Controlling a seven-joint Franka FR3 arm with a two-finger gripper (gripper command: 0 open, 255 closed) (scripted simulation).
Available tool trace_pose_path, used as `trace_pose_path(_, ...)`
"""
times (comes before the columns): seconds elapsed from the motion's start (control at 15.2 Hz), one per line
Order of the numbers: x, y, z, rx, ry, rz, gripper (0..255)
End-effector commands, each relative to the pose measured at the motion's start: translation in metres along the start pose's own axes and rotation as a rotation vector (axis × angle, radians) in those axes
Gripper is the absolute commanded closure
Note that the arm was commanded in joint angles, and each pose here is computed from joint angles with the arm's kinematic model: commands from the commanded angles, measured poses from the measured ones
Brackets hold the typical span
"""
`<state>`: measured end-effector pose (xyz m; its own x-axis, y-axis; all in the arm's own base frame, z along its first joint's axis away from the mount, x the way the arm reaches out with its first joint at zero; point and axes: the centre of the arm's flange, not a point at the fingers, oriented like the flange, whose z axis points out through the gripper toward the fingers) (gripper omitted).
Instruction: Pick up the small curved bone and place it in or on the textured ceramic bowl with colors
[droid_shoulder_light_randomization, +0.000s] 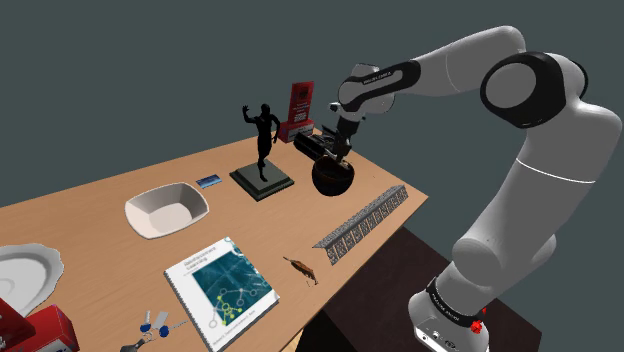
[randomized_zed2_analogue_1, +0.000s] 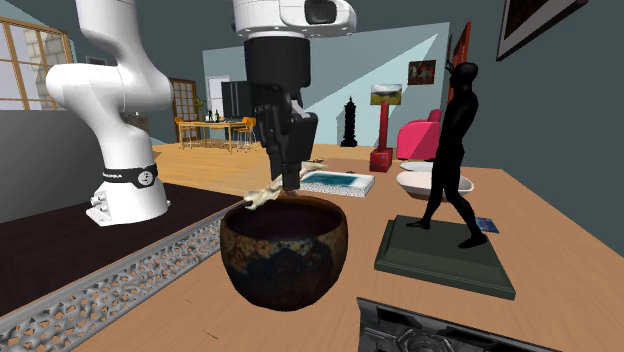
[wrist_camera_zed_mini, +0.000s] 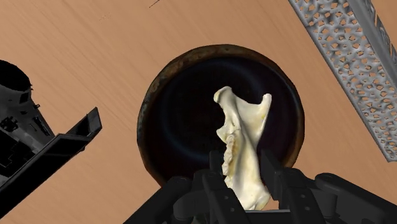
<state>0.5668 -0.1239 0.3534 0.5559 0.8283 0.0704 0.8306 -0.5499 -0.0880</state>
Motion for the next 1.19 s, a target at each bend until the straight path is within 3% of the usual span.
trace_pose_path(0.0,0.000,0.000,0.011,-0.001,0.000,0.000,255)
trace_pose_path(0.33,-0.002,0.002,0.037,-0.001,0.000,0.000,255)
trace_pose_path(0.86,-0.002,0.002,0.037,0.000,0.000,0.000,255)
trace_pose_path(0.92,-0.002,0.002,0.037,0.000,0.000,0.000,0)
trace_pose_path(1.12,-0.002,0.002,0.037,0.000,0.000,0.000,0)
